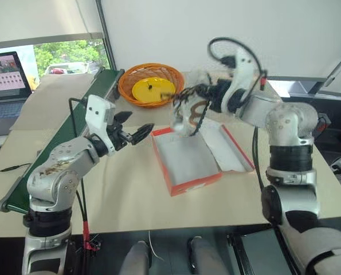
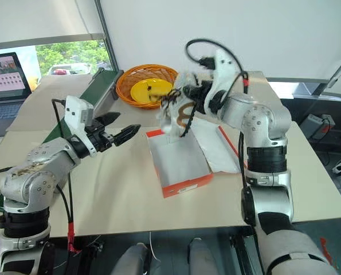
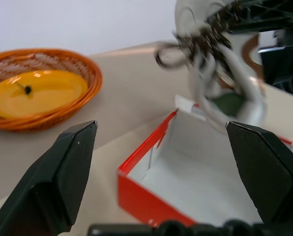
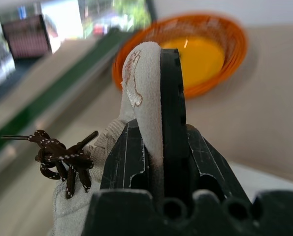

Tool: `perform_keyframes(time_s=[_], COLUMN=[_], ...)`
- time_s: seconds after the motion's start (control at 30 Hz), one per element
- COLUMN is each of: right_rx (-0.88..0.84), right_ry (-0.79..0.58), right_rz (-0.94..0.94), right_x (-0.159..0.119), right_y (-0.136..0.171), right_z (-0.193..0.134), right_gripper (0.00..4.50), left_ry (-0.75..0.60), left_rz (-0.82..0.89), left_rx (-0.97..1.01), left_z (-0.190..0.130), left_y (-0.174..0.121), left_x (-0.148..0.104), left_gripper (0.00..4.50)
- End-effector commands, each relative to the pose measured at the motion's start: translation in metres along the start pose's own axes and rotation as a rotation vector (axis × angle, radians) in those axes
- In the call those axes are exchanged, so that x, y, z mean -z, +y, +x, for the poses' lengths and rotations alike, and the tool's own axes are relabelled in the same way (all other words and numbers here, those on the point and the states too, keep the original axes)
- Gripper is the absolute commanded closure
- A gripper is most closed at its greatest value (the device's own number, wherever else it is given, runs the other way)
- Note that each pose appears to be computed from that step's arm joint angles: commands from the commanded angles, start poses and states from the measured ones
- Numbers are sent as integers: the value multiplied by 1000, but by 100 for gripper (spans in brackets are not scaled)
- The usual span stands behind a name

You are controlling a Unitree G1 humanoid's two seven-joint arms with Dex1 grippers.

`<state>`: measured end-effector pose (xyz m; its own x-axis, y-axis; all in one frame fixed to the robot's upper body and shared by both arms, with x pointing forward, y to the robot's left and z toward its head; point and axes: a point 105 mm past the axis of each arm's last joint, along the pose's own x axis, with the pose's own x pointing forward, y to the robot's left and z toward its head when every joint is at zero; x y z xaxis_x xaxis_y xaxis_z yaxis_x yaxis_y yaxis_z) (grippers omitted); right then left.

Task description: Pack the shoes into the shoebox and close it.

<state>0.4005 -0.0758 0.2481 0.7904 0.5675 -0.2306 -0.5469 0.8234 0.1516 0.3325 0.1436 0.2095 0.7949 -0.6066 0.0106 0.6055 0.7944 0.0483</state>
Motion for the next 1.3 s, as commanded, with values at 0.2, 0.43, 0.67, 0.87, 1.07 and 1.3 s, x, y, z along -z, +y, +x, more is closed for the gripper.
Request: perform_keyframes(time_s=[0.2, 0.43, 0.67, 0.87, 1.07, 1.3], right_rx=[-56, -48, -80, -47, 16, -16], right_ry=[210, 352, 453, 480, 436, 358], right_rz=[-170, -245, -407, -439, -491, -478], right_x=[37, 80, 112, 120, 110, 99], right_y=[5, -20, -21, -39, -55, -32], right_z=[9, 11, 19, 25, 36, 43], right_gripper=[411, 411, 411, 411, 224, 2], left_ry=[-72, -91, -108, -129, -129, -136], left_rz=[-12, -34, -55, -79, -68, -59], left_rx=[21, -13, 0, -13, -46, -61], left_z=[8, 4, 8, 9, 0, -2], left_y=[-26, -28, -39, -49, -48, -48], left_x=[1, 2, 3, 4, 1, -4], left_gripper=[0, 0, 0, 0, 0, 0])
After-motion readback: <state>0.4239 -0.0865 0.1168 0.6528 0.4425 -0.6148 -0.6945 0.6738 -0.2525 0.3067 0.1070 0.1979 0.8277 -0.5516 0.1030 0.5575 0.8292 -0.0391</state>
